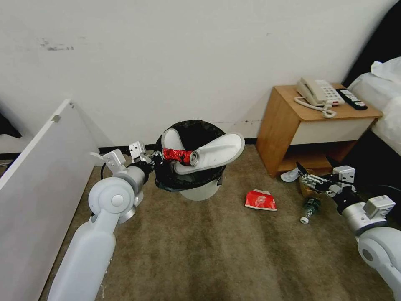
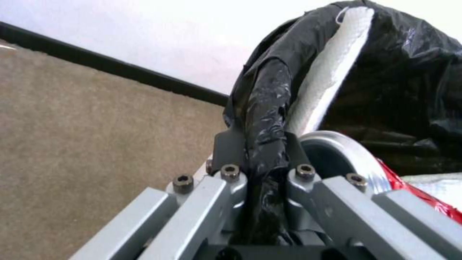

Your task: Pick up the trash bin, then pick up the garbage from the floor and place it into the trash bin.

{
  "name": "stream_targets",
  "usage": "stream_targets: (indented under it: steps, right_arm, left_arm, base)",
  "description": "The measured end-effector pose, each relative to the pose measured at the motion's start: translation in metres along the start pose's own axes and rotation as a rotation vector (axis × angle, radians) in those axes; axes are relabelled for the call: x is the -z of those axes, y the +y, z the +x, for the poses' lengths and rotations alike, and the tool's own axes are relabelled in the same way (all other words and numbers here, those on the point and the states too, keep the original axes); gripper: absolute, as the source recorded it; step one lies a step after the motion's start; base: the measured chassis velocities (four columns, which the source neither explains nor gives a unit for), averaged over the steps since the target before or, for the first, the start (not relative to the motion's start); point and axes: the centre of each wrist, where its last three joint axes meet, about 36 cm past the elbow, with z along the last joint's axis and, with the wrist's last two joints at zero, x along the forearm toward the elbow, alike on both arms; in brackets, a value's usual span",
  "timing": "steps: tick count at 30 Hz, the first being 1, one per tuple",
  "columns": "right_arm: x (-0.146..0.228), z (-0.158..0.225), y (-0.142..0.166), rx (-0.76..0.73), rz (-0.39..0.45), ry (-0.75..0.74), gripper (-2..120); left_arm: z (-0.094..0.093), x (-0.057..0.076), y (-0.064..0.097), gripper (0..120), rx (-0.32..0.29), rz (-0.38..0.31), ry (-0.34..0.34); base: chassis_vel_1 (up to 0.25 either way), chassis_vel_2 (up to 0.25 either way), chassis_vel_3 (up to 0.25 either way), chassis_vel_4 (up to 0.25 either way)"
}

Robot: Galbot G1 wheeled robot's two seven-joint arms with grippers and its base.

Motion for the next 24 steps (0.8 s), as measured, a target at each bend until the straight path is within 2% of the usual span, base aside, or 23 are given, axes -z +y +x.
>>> stream_targets:
  steps: [24]
  right_arm:
    - [-0.0015,-0.0072,0.0003,-0.008,-0.016,-0.005,100]
  left_arm:
    - [-0.0011,0.0016,0.0008,4,0.004,0.001,-0.005]
  base:
    - [-0.003,-0.005,-0.003,-0.003]
